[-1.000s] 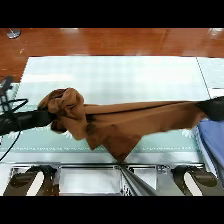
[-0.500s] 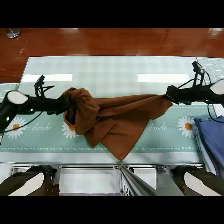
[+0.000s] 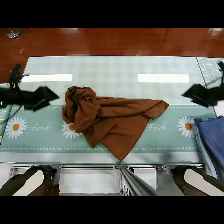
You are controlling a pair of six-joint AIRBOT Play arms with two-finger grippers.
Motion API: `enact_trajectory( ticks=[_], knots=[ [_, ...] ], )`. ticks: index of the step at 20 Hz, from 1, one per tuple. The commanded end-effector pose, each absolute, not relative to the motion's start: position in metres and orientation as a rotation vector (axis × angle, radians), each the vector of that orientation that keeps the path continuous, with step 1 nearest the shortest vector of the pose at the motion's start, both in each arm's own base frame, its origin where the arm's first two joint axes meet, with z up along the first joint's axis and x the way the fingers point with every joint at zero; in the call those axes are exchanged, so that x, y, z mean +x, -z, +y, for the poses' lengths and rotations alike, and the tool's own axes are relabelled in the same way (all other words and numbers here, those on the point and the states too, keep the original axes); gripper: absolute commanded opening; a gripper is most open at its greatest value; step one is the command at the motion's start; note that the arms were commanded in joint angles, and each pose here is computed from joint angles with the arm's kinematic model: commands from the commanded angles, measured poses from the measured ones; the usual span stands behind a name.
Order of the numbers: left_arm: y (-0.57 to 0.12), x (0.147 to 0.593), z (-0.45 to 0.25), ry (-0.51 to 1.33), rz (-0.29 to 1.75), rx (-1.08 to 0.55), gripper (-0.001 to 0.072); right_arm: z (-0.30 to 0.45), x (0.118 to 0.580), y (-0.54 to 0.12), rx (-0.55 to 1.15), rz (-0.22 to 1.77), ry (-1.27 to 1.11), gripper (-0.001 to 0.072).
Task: Fold the shirts.
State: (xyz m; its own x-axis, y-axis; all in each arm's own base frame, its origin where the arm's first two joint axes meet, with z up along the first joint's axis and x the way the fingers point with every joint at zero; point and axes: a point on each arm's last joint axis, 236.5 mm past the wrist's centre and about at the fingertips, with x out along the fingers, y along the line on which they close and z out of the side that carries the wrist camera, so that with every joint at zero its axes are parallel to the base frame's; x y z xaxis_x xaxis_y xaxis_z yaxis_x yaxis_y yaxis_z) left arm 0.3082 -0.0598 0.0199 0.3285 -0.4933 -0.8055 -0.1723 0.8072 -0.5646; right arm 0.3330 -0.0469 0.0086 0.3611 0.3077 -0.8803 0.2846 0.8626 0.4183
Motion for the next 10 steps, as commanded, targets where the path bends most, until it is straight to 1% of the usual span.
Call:
enact_trajectory(
  ticks=[1, 3, 4, 6, 10],
  knots=[
    [0.013, 0.240, -0.099, 0.287, 1.321, -0.741, 0.0701, -0.049, 0.292, 0.014, 0.693, 1.181, 0.043, 0.0630],
    [0.047, 0.210, -0.121, 0.296, 1.372, -0.770, 0.0701, -0.025, 0.279, 0.030, 0.755, 1.166, -0.001, 0.0630],
    [0.058, 0.203, -0.131, 0.300, 1.388, -0.800, 0.0701, -0.016, 0.274, 0.037, 0.786, 1.171, -0.014, 0.0630],
    [0.066, 0.206, -0.146, 0.301, 1.368, -0.858, 0.0701, -0.010, 0.268, 0.046, 0.808, 1.190, -0.016, 0.0630],
    [0.081, 0.230, -0.156, 0.260, 1.288, -0.809, 0.0701, -0.010, 0.266, 0.048, 0.809, 1.197, -0.014, 0.0630]
  ],
)
